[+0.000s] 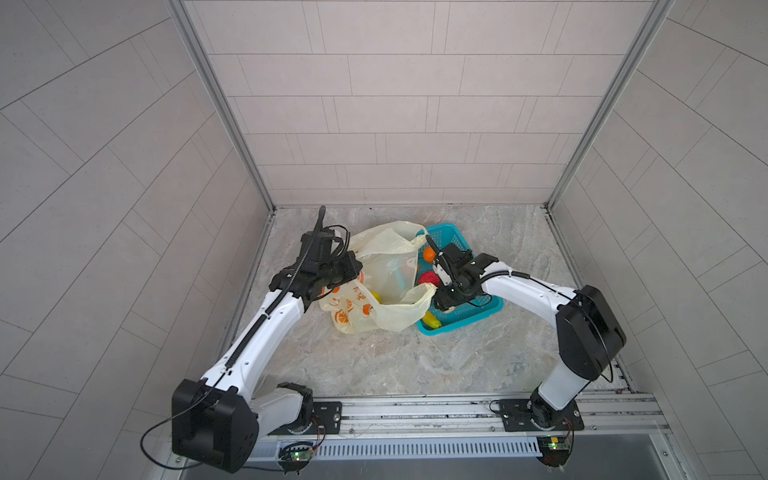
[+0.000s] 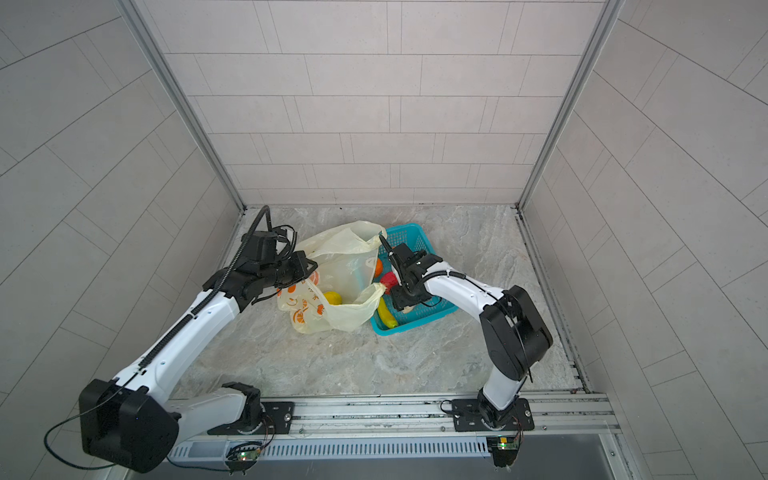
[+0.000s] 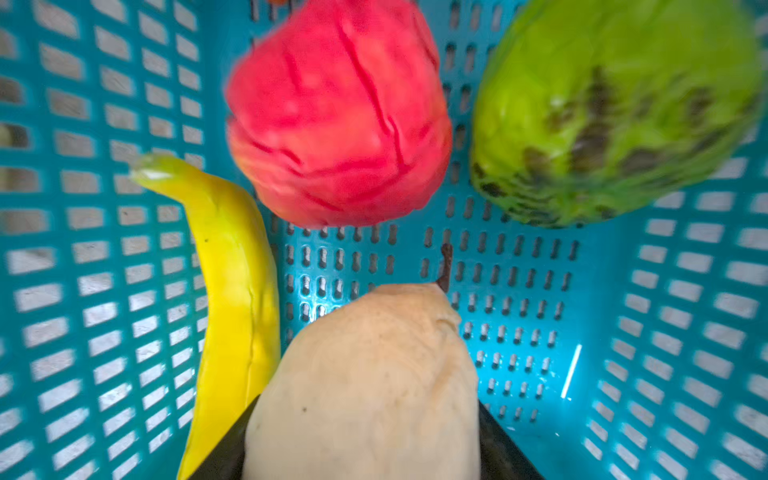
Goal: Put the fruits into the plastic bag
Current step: 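Return the right gripper to the basket and grasp the pale pear, then carry the pale pear into the bag with the right gripper and release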
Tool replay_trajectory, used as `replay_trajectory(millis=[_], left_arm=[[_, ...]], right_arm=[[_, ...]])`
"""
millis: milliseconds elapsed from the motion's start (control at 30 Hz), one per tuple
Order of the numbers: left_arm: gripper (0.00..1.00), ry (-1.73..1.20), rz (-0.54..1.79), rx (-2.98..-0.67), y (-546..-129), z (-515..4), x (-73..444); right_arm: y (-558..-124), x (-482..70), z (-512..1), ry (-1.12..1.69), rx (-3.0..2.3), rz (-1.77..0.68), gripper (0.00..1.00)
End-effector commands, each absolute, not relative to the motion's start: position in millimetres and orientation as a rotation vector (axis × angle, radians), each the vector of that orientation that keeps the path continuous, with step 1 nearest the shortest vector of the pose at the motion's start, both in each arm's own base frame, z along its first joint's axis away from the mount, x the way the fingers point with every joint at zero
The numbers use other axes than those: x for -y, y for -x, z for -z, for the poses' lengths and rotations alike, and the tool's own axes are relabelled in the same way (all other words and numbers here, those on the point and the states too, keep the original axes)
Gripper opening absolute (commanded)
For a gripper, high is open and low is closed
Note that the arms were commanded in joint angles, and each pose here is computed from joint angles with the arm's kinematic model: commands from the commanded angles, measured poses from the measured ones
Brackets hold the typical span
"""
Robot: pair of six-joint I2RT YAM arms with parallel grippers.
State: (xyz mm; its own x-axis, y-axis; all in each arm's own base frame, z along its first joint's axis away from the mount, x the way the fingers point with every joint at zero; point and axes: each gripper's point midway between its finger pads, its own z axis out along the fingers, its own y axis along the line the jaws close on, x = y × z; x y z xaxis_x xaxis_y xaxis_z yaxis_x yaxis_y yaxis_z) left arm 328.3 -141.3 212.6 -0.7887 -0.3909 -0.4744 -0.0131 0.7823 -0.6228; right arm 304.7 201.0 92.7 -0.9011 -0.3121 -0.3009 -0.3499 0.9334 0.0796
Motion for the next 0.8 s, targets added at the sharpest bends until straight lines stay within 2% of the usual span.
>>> replay_trajectory(millis=[0, 233, 400, 767], left_arm=[[0.00, 0.267, 0.821, -2.349, -332.2, -219.6, 142.0], [0.00, 0.248, 0.832, -2.344, -333.0, -222.3, 144.1], [0.00, 0.236, 0.831, -2.340, -329.0, -223.6, 143.6], [0.00, 0.218, 0.784, -2.299, -317.0, -235.0, 133.9]], right_arm=[[-310.8, -208.2, -143.1, 0.485, -2.688, -0.276, 0.51], [-312.7, -255.9, -219.8, 0.569, -2.418, -0.614, 0.52], [-322.2, -295.6, -251.8, 0.605, -2.254, -0.743, 0.52], [-337.9, -381.4, -234.2, 0.759, -2.239, -0.839, 0.54]])
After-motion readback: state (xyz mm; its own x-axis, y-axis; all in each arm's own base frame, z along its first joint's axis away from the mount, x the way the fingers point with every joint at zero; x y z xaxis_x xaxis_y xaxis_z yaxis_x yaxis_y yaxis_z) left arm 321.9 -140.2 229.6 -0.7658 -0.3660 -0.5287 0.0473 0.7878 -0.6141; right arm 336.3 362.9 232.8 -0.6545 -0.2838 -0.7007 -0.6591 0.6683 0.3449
